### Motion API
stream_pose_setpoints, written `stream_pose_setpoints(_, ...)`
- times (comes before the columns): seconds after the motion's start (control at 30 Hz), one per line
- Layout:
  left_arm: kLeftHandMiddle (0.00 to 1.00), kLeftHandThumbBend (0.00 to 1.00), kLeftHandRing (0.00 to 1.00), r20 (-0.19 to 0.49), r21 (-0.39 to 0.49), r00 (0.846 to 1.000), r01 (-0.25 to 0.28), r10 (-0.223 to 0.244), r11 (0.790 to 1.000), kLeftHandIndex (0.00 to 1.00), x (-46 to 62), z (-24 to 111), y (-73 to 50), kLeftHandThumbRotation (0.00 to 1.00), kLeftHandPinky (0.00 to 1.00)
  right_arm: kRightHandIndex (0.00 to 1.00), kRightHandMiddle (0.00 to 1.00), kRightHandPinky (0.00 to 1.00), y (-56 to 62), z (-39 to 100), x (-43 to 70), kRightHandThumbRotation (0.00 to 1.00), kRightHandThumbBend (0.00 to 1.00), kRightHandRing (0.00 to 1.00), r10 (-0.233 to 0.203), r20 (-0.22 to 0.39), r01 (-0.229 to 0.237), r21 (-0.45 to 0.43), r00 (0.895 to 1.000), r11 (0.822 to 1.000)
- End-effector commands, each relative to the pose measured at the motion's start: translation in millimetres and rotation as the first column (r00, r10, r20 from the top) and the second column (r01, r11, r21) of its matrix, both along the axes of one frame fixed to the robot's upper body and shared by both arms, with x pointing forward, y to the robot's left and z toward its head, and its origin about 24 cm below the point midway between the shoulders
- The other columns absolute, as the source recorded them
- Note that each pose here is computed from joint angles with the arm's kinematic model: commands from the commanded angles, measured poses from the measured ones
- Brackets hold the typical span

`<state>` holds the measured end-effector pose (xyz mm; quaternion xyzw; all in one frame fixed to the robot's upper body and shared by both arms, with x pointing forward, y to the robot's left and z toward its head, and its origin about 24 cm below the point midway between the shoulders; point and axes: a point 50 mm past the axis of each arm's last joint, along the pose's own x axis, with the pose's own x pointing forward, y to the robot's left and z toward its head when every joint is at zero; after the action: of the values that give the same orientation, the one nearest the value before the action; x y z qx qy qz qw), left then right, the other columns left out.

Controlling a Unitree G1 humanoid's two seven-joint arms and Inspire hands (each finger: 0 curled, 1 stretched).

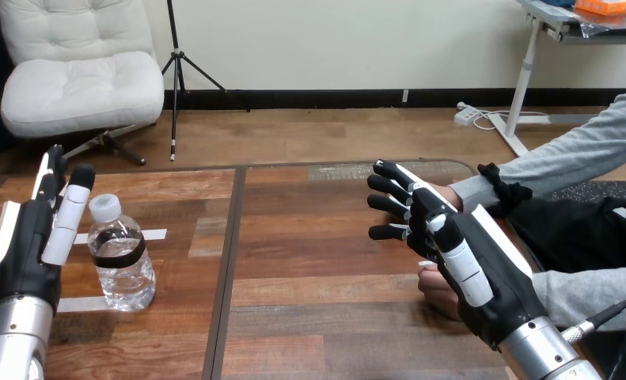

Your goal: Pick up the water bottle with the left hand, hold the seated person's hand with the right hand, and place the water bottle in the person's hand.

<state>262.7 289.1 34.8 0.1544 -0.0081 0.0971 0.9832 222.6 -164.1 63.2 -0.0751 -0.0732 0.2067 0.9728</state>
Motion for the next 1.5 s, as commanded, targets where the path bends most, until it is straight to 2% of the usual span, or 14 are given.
stream_pose_setpoints(0.0, 1.0, 1.0, 1.0, 0.065, 0.032, 0.998, 0.018, -0.02, 0.999, 1.0, 14.9, 21.6, 1.3, 1.0, 1.0, 0.94, 0.93, 0.78, 4.3, 17.5, 5.0, 1.0, 1.0, 0.91, 0.011, 0.083, -0.013, 0.02, 0.996, 1.0)
stream_pose_setpoints(0.37, 1.0, 0.93, 1.0, 0.042, 0.08, 0.999, 0.008, -0.011, 0.997, 1.0, 13.6, 18.1, 3.0, 0.99, 1.0, 0.94, 0.93, 0.78, 4.0, 18.1, 4.5, 1.0, 1.0, 0.91, 0.008, 0.085, -0.01, 0.02, 0.996, 1.0)
stream_pose_setpoints(0.83, 1.0, 1.0, 1.0, 0.052, 0.068, 0.999, 0.013, -0.016, 0.998, 1.0, 13.3, 18.2, 3.4, 0.79, 1.0, 0.94, 0.93, 0.78, 4.2, 17.6, 4.8, 1.0, 1.0, 0.91, 0.007, 0.083, -0.009, 0.024, 0.997, 1.0)
stream_pose_setpoints(1.47, 1.0, 1.0, 1.0, 0.044, 0.028, 0.998, 0.045, -0.047, 0.999, 1.0, 9.0, 16.4, 6.6, 0.67, 1.0, 0.94, 0.93, 0.78, 4.0, 17.0, 5.2, 1.0, 1.0, 0.91, 0.01, 0.08, -0.011, 0.019, 0.997, 1.0)
